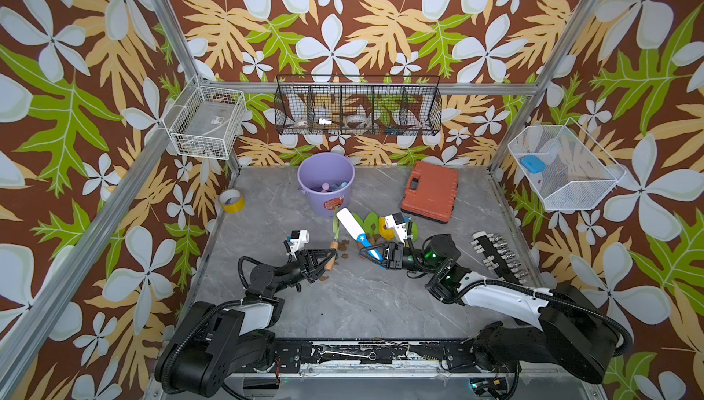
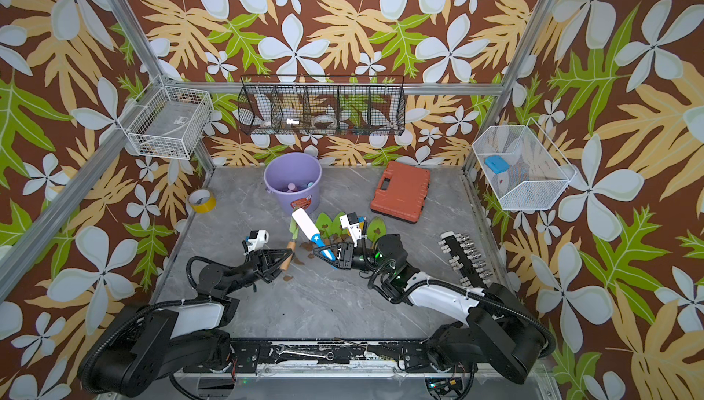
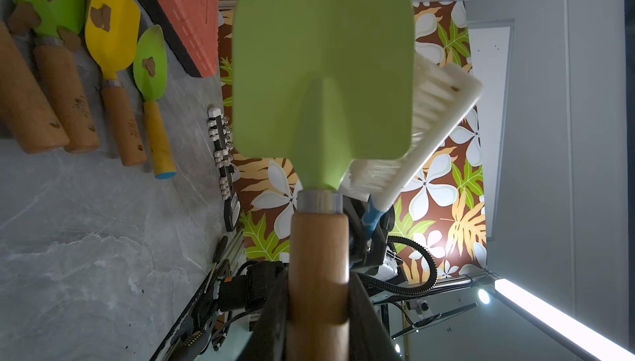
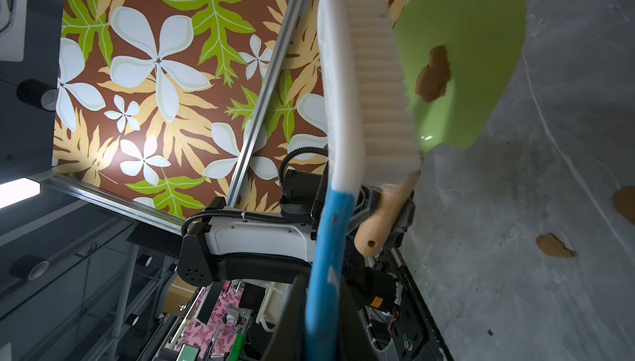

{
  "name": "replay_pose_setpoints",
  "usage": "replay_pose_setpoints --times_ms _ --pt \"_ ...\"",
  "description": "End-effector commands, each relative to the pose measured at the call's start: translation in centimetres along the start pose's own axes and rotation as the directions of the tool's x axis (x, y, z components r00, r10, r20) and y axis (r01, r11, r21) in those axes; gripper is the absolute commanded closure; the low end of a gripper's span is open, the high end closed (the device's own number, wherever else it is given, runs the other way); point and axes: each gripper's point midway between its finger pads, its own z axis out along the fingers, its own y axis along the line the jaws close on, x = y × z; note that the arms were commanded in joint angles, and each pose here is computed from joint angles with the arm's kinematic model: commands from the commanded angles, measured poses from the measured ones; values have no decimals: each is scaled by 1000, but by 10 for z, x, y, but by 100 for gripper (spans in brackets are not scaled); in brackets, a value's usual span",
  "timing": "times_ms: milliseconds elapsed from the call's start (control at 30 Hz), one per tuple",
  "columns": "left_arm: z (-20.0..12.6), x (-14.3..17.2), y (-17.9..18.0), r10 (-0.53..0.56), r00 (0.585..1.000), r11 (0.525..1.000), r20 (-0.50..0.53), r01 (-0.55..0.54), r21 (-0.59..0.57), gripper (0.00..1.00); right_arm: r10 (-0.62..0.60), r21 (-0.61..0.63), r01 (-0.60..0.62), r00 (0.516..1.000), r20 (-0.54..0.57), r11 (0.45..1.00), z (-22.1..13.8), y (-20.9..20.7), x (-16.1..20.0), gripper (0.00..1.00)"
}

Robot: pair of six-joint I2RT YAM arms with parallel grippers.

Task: Brush the soil off the hand trowel and place it into the bucket
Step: Brush off the soil from the hand trowel.

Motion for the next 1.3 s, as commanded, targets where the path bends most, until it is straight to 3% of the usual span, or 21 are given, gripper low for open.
replay_pose_setpoints --times_ms 0,333,533,767,933,1033,1100,1167,1200,1267 --pt "-3 9 -38 146 989 981 -16 -142 135 100 -31 -13 31 999 -22 999 7 -3 4 100" --pt "-5 9 -48 154 988 975 -14 -150 164 100 71 30 -71 997 -5 997 2 -56 15 100" --pt "-7 8 -39 151 988 980 -12 -148 135 100 19 -27 -18 999 36 999 -5 -34 1 100" --pt "-7 8 -37 150 989 980 -13 -147 134 100 -53 -6 54 998 36 999 -6 -16 -6 100" --pt "-6 6 -39 146 989 980 -14 -143 141 100 -42 16 42 999 -11 999 6 -27 2 100" --pt "-2 2 -37 126 992 985 -23 -123 124 100 4 122 -1 1000 -20 992 7 -56 4 100" --pt "7 -10 -20 75 997 997 -26 -74 36 100 6 224 -12 1000 26 974 -3 -73 -5 100" --pt "16 -27 9 54 998 988 -15 -56 -145 100 -34 330 6 996 77 944 -15 -84 -18 100" --pt "17 -41 25 98 995 953 11 -90 -289 100 -62 379 20 993 100 925 -22 -87 -24 100" --pt "4 -66 31 262 965 803 22 -206 -559 100 -108 426 41 985 135 904 -31 -88 -35 100"
